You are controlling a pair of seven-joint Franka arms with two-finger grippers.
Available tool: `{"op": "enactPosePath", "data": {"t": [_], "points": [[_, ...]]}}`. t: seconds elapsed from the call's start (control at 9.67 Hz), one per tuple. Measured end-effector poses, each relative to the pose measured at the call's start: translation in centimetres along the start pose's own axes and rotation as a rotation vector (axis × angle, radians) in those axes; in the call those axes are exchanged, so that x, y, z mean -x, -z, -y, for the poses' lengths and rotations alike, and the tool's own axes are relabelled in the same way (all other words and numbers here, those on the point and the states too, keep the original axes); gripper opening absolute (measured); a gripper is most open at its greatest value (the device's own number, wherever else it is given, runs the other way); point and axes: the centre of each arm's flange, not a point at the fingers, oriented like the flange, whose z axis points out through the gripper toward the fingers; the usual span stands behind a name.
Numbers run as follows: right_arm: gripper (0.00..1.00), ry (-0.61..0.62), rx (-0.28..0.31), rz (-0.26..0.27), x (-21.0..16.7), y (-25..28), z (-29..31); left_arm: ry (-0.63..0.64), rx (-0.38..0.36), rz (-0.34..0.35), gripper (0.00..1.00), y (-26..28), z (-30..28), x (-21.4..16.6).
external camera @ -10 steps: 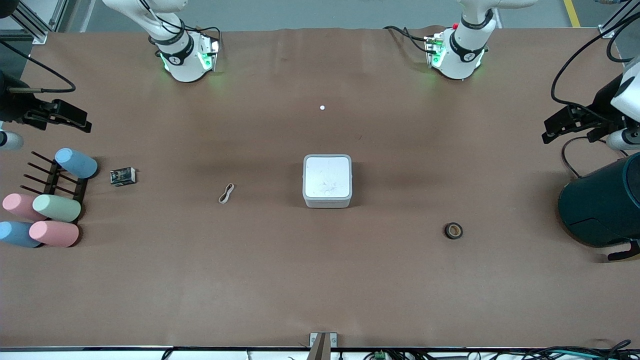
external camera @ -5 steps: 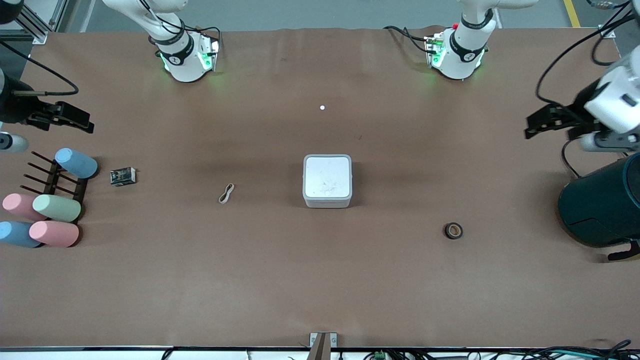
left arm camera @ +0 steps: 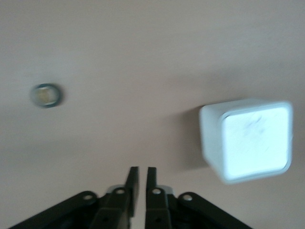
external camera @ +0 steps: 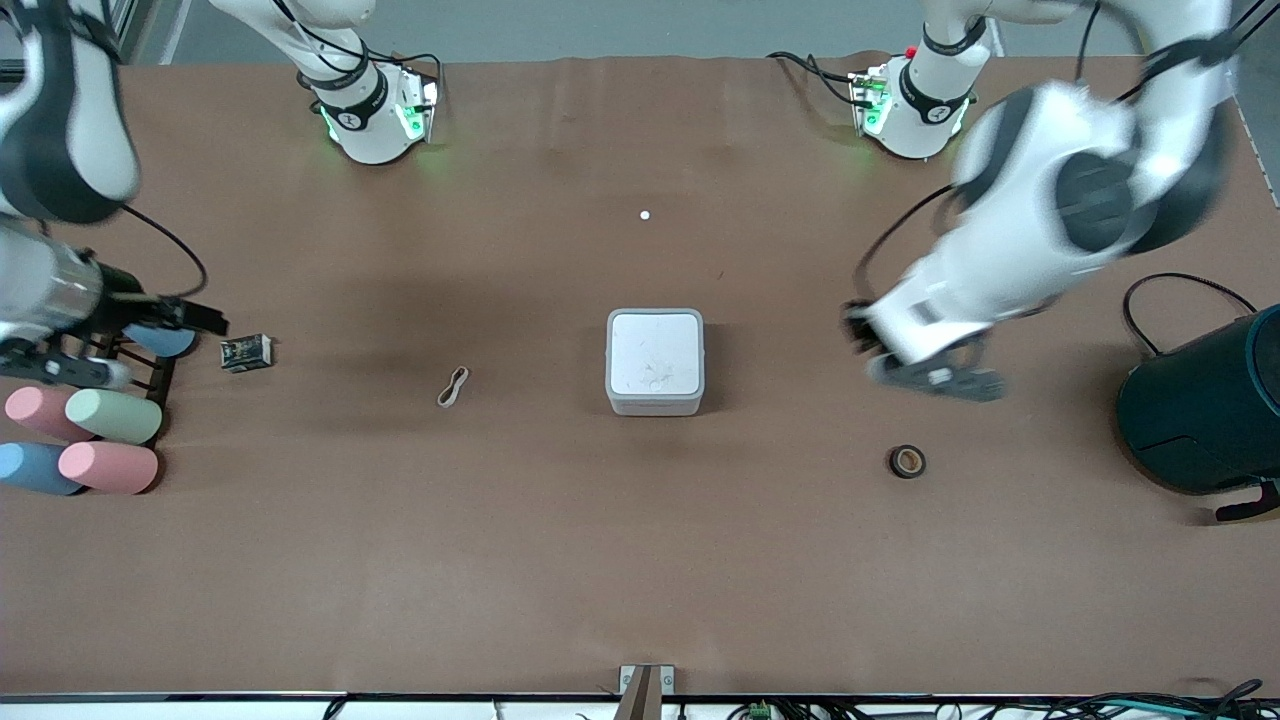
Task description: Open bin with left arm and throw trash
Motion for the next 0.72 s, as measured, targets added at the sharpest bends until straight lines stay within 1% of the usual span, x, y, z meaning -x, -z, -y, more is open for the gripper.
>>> {"op": "enactPosePath", "data": {"t": [0.1,0.21,0.31,0.52,0.62,0.72], "points": [[1.0,0.074,-0.004,-0.009,0.7,-4.1,-1.9,-0.003,0.016,-0.025,0.01,-3.9,-4.1,-0.2],[1.0,0.166,-0.008,-0.024,1.4,-6.3,-4.3,-0.013,0.032,-0.04,0.01,-6.9,-7.5,-0.1],[1.0,0.242,-0.008,-0.044,1.8,-7.4,-6.7,-0.015,0.058,-0.056,0.01,-8.9,-10.1,-0.1],[1.0,0.296,-0.001,-0.083,1.6,-9.7,-9.6,-0.01,0.111,-0.1,0.01,-11.6,-14.3,0.6],[1.0,0.303,0.001,-0.092,1.4,-11.9,-9.6,-0.011,0.123,-0.113,0.01,-13.0,-15.7,1.1],[1.0,0.3,-0.001,-0.092,1.9,-14.2,-9.6,-0.015,0.123,-0.11,0.01,-14.4,-16.4,1.5]]}}
